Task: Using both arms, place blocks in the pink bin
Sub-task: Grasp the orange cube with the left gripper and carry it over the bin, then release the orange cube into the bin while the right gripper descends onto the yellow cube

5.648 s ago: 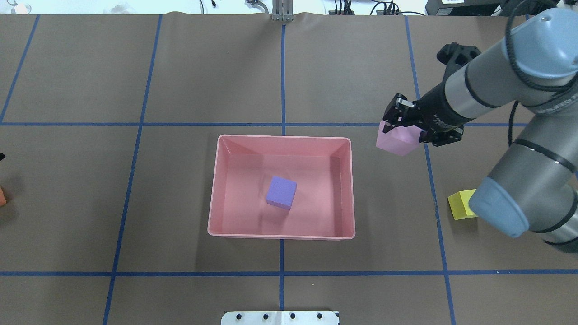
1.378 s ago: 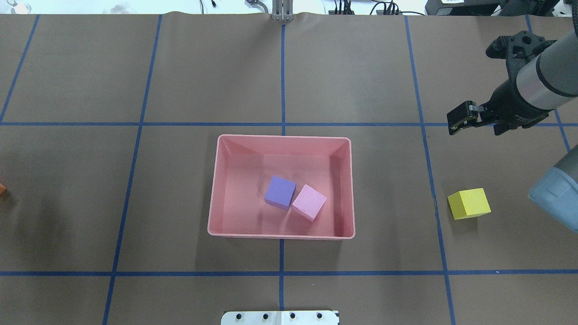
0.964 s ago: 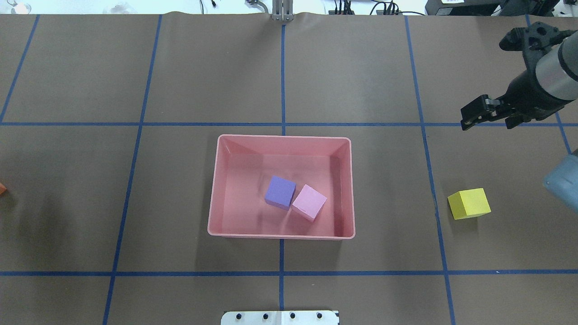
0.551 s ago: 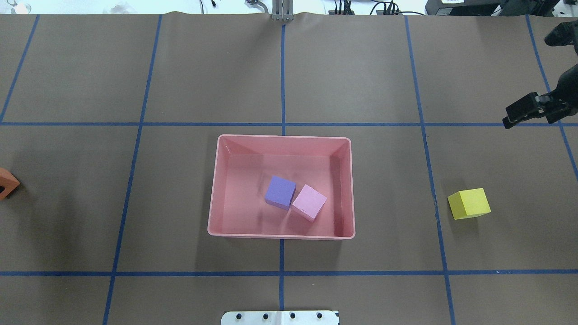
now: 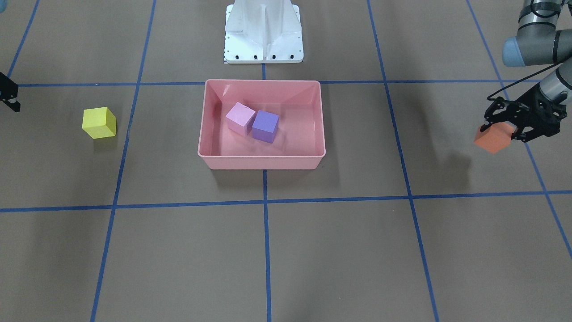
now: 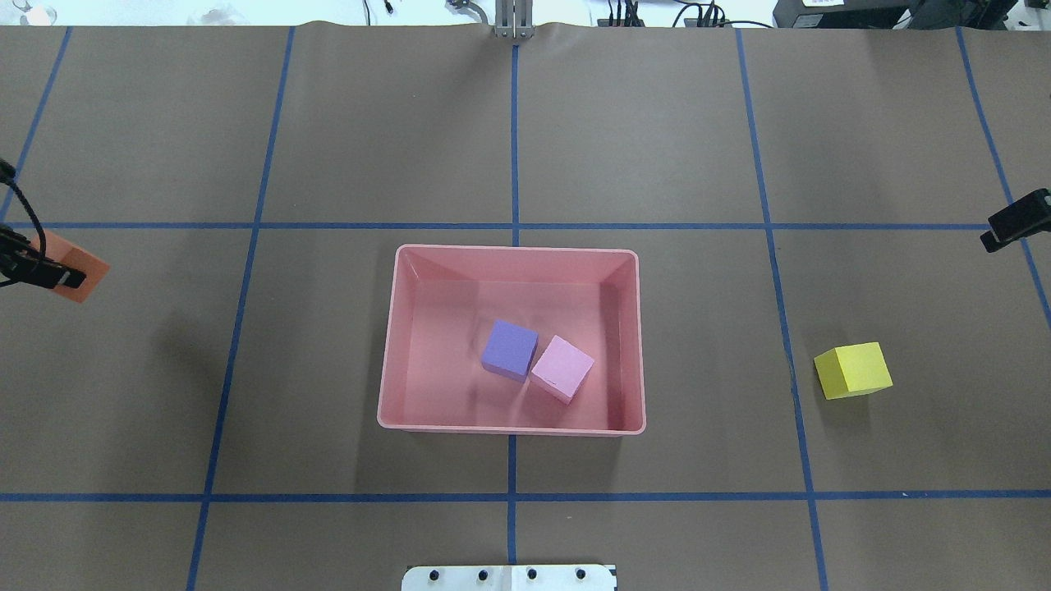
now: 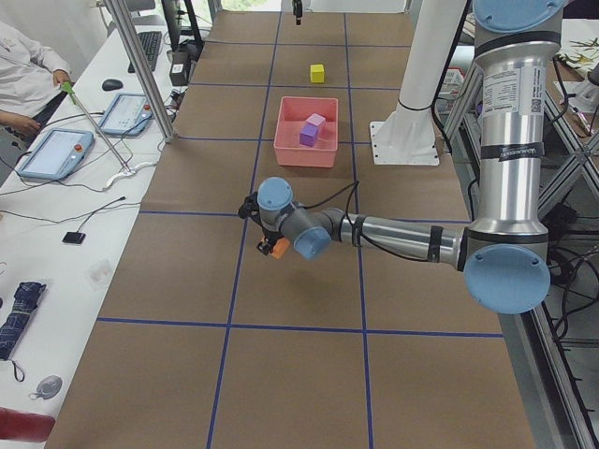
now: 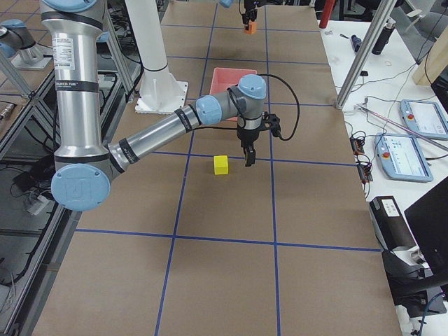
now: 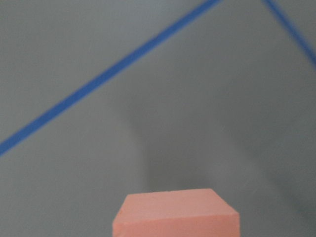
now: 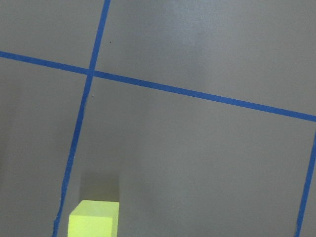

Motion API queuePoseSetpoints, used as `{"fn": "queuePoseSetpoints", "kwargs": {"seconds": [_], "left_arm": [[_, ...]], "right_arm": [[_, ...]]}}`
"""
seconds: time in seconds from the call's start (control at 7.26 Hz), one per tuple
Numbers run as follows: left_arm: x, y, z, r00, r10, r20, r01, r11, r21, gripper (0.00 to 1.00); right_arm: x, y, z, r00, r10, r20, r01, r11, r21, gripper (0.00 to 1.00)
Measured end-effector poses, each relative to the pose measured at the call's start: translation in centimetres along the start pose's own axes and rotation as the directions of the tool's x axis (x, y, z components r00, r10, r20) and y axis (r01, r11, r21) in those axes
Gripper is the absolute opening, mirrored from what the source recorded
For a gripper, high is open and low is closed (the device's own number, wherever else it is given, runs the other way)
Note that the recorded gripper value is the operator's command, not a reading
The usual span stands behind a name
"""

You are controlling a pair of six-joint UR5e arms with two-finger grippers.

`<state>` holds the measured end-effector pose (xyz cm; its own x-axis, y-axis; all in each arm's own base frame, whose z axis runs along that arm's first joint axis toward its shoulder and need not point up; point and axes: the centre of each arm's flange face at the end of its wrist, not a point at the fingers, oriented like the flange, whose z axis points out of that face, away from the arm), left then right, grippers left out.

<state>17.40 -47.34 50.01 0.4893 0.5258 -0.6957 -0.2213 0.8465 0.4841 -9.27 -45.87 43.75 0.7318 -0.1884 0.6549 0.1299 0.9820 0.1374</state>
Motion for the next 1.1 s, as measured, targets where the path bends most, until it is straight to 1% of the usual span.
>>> {"fn": "queuePoseSetpoints", "kwargs": {"seconds": [0.14,0.28,0.41,0.55,0.69,0.83,0.96,1.1], "left_arm": [[5.2,-3.3,-1.1,0.998,-0.059,-0.029,0.059,0.998,0.000,0.41],[10.9,-6.6,-1.7,0.990,-0.123,-0.074,0.124,0.992,0.005,0.41],[16.5,-9.3,-1.5,0.975,-0.183,-0.127,0.184,0.983,-0.001,0.41],[22.4,-11.4,-0.7,0.953,-0.243,-0.181,0.243,0.970,-0.022,0.41],[27.8,-12.6,0.5,0.933,-0.289,-0.214,0.287,0.957,-0.040,0.49],[32.4,-13.1,2.2,0.924,-0.311,-0.220,0.309,0.950,-0.045,0.66],[36.6,-13.6,3.9,0.925,-0.322,-0.202,0.321,0.946,-0.041,0.96],[40.2,-14.4,5.3,0.928,-0.331,-0.173,0.330,0.943,-0.033,1.00]], "right_arm": [[0.4,0.0,0.4,1.000,0.002,-0.001,-0.002,1.000,-0.004,1.00],[0.9,0.0,1.0,1.000,0.000,0.001,0.000,1.000,0.004,1.00],[1.3,0.1,1.5,1.000,0.000,0.005,0.000,1.000,0.014,1.00],[1.6,0.3,1.9,1.000,0.011,0.008,-0.011,1.000,0.019,1.00],[1.7,0.4,2.0,0.999,0.030,0.011,-0.030,0.999,0.021,1.00],[1.5,0.4,2.1,0.998,0.053,0.016,-0.053,0.998,0.019,1.00],[0.9,0.4,2.4,0.997,0.072,0.026,-0.073,0.997,0.021,1.00],[-0.3,0.3,2.9,0.995,0.091,0.045,-0.093,0.995,0.032,1.00]]}}
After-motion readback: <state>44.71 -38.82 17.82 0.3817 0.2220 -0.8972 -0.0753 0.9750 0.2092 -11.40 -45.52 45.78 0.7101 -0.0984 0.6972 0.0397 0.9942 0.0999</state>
